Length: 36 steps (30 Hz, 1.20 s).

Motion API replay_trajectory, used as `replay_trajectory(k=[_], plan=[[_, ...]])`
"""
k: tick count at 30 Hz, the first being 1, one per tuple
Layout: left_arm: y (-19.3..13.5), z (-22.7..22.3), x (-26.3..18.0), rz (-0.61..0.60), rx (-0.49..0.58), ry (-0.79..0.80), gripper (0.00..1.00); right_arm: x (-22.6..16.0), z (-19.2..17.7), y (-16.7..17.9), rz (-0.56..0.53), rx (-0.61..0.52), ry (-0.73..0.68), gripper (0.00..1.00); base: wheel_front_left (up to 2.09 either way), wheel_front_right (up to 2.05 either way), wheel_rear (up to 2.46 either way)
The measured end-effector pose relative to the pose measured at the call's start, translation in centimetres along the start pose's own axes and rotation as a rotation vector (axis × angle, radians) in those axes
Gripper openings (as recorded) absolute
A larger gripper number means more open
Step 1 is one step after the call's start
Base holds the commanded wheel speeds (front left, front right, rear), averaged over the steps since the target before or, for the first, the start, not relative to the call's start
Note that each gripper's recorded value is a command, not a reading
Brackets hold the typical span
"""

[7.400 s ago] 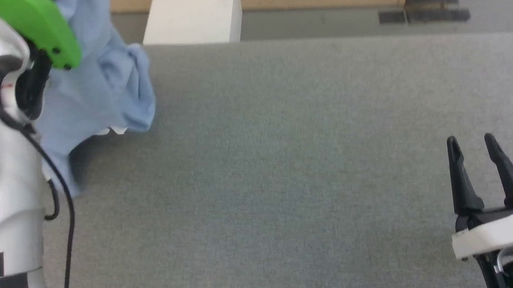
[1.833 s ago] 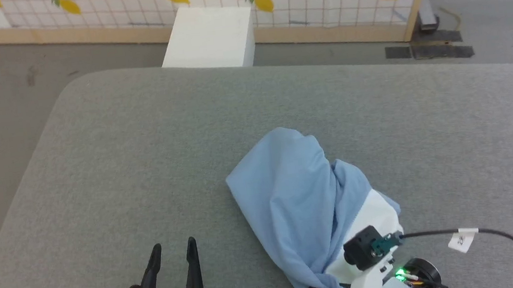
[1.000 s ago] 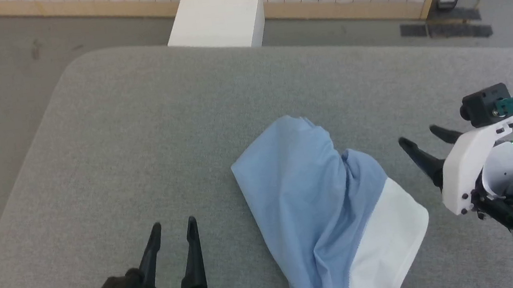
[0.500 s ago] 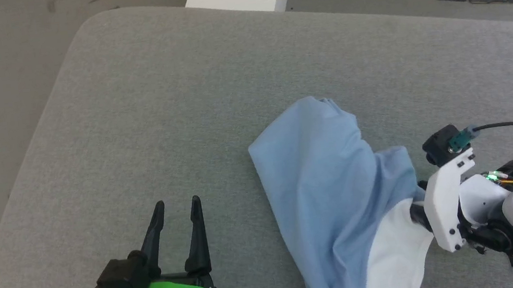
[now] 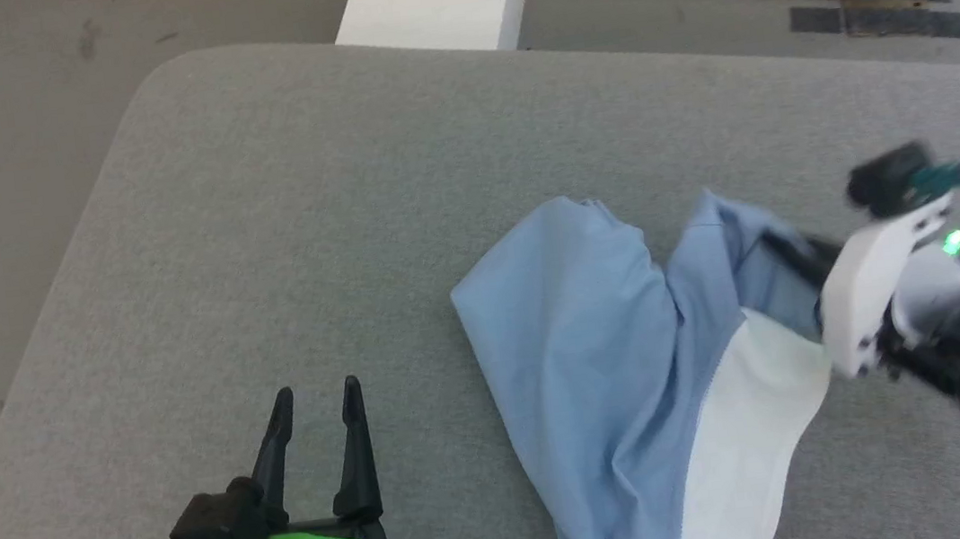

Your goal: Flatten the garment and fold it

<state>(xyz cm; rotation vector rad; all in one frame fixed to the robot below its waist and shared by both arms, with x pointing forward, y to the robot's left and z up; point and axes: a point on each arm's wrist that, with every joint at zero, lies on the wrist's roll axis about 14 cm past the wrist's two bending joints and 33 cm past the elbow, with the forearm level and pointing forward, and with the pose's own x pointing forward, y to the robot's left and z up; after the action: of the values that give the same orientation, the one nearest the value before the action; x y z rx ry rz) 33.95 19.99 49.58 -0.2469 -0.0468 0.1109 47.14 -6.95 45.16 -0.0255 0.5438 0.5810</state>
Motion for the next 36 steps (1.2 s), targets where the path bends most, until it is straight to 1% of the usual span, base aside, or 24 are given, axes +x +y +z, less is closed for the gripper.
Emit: replay_trajectory(k=[3, 5, 7, 9, 11, 13, 17, 19, 21, 24, 25, 26, 28, 30, 32, 36], plan=[[-0.6, 0.0, -0.1, -0.023, -0.003, -0.003, 1.0, -2.0, 3.5, -2.7, -0.078, 0.023, -0.119, 0.0, 0.0, 0.0, 0.0], [-1.0, 0.0, -0.2, -0.038, -0.003, -0.002, 1.0, -3.8, 4.6, -4.9, -0.143, 0.035, -0.162, 0.0, 0.0, 0.0, 0.0], [-1.4, -0.1, -0.3, -0.052, -0.005, -0.002, 1.0, -6.1, 5.2, -7.7, -0.224, 0.058, -0.199, 0.0, 0.0, 0.0, 0.0], [-1.9, -0.2, -0.3, -0.069, -0.007, 0.002, 1.0, -8.5, 4.5, -10.2, -0.312, 0.065, -0.205, 0.0, 0.0, 0.0, 0.0], [-2.4, -0.2, -0.3, -0.087, -0.006, 0.003, 1.0, -10.9, 2.5, -12.6, -0.4, 0.089, -0.186, 0.0, 0.0, 0.0, 0.0], [-2.9, -0.2, -0.2, -0.108, -0.009, 0.002, 1.0, -13.7, -0.4, -14.9, -0.494, 0.145, -0.158, 0.0, 0.0, 0.0, 0.0], [-3.4, -0.3, -0.1, -0.131, -0.006, 0.002, 1.0, -18.2, -6.6, -17.5, -0.649, 0.232, -0.084, 0.0, 0.0, 0.0, 0.0], [-3.3, -0.5, -0.2, -0.129, -0.003, 0.008, 1.0, -19.6, -9.7, -17.8, -0.702, 0.263, -0.029, 0.0, 0.0, 0.0, 0.0], [-3.2, -0.6, -0.3, -0.131, 0.0, 0.013, 1.0, -20.5, -12.8, -17.4, -0.735, 0.291, 0.033, 0.0, 0.0, 0.0, 0.0], [-3.0, -0.7, -0.4, -0.125, 0.004, 0.016, 1.0, -20.6, -15.6, -16.1, -0.739, 0.313, 0.096, 0.0, 0.0, 0.0, 0.0], [-3.0, -0.7, -0.4, -0.124, 0.004, 0.016, 1.0, -20.4, -16.1, -15.6, -0.733, 0.322, 0.101, 0.0, 0.0, 0.0, 0.0], [-2.9, -0.7, -0.5, -0.123, 0.005, 0.017, 1.0, -20.0, -16.2, -15.1, -0.724, 0.334, 0.095, 0.22, 0.0, 0.0, 0.0], [-2.9, -0.7, -0.5, -0.123, 0.005, 0.018, 1.0, -19.2, -15.7, -14.3, -0.701, 0.333, 0.066, 1.0, 0.0, 0.0, 0.0], [-3.0, -0.8, -0.7, -0.127, 0.004, 0.02, 1.0, -18.4, -14.2, -13.9, -0.68, 0.317, 0.02, 1.0, 0.0, 0.0, 0.0], [-3.2, -0.8, -0.8, -0.132, 0.003, 0.019, 1.0, -17.8, -11.7, -13.7, -0.658, 0.28, -0.041, 1.0, 0.0, 0.0, 0.0], [-3.5, -0.5, -0.7, -0.143, -0.001, 0.008, 1.0, -17.6, -5.7, -13.1, -0.62, 0.189, -0.195, 1.0, 0.0, 0.0, 0.0]])
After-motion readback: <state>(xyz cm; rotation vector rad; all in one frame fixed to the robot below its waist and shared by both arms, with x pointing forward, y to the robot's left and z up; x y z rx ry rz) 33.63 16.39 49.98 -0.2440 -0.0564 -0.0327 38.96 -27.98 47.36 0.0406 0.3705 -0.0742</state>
